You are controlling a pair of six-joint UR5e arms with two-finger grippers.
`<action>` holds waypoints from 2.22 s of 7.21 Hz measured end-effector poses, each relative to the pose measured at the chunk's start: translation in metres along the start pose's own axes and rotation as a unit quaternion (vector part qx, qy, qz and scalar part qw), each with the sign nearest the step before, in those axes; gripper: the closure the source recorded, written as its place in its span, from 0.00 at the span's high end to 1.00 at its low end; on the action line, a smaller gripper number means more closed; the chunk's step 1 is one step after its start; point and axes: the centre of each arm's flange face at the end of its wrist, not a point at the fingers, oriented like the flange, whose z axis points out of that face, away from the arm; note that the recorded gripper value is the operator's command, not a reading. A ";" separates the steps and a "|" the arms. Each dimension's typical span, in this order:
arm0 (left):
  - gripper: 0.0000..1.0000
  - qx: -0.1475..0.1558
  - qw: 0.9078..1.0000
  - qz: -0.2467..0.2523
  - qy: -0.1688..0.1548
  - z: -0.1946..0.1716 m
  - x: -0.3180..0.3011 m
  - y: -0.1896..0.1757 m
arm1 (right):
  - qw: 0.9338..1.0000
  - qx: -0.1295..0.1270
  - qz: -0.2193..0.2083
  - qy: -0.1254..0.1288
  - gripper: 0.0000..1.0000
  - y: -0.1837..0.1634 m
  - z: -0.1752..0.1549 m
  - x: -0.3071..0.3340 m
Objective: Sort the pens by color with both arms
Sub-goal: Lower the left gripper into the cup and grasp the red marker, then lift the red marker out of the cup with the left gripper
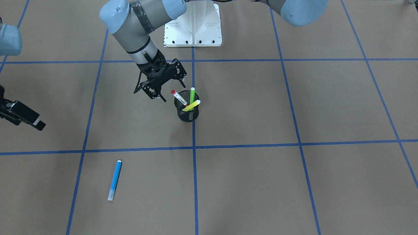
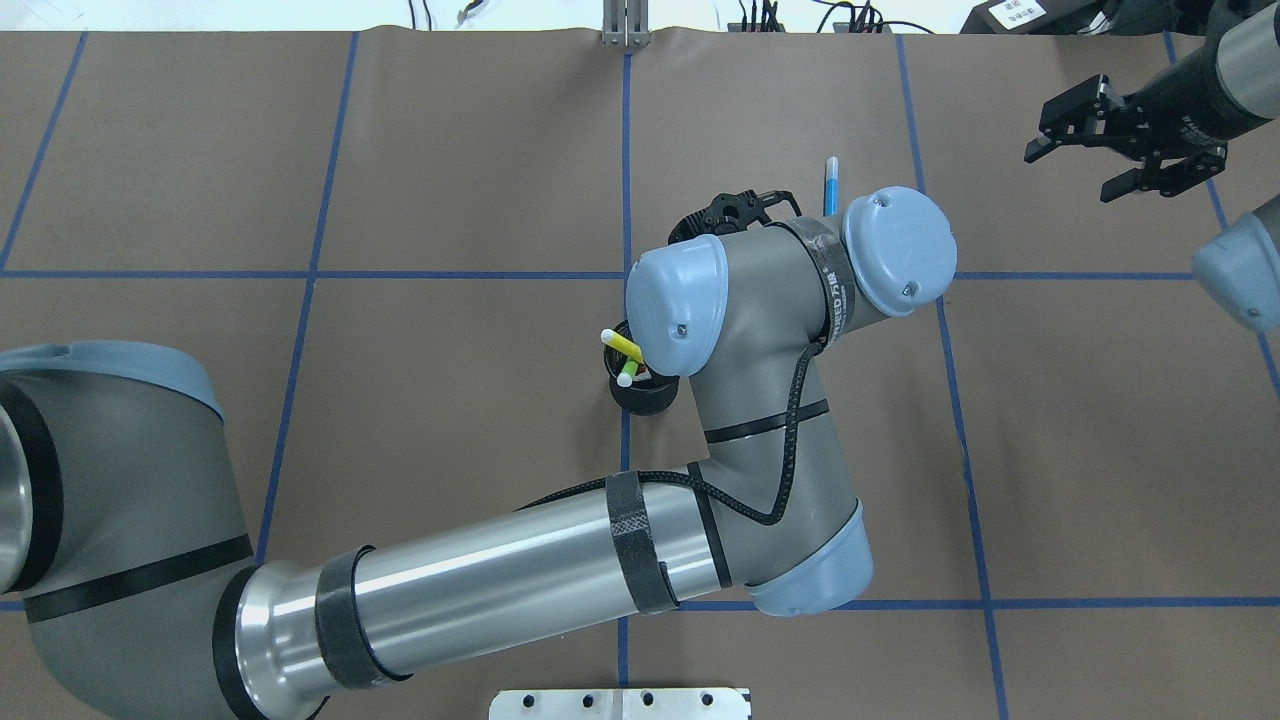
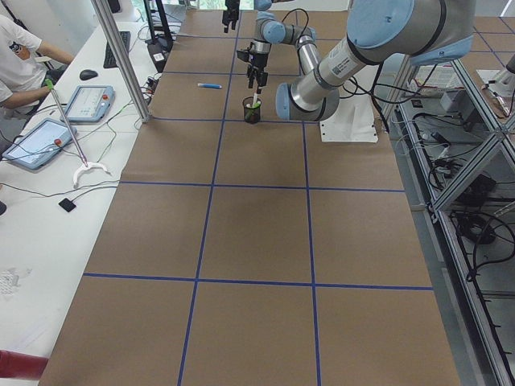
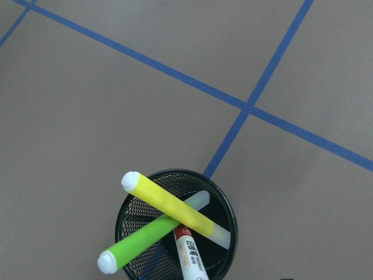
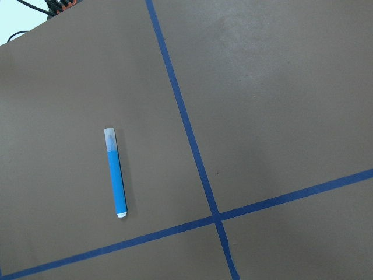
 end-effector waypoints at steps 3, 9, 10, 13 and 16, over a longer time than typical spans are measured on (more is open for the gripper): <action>0.57 0.004 1.000 0.004 -0.006 0.006 -0.001 0.002 | 1.000 -0.002 0.001 0.002 1.00 -0.001 0.003 0.000; 0.00 0.002 1.000 0.012 -0.007 0.009 -0.002 0.015 | 1.000 -0.008 0.003 0.006 1.00 -0.001 0.012 -0.001; 0.00 0.002 1.000 0.012 -0.006 0.008 -0.002 0.015 | 1.000 -0.008 0.004 0.006 1.00 -0.001 0.013 -0.001; 0.00 0.000 1.000 0.010 0.006 -0.015 -0.005 0.012 | 1.000 -0.008 0.005 0.006 1.00 -0.001 0.013 -0.001; 0.00 0.000 1.000 0.006 0.022 -0.088 -0.043 -0.004 | 1.000 -0.010 0.005 0.007 1.00 0.000 0.016 -0.001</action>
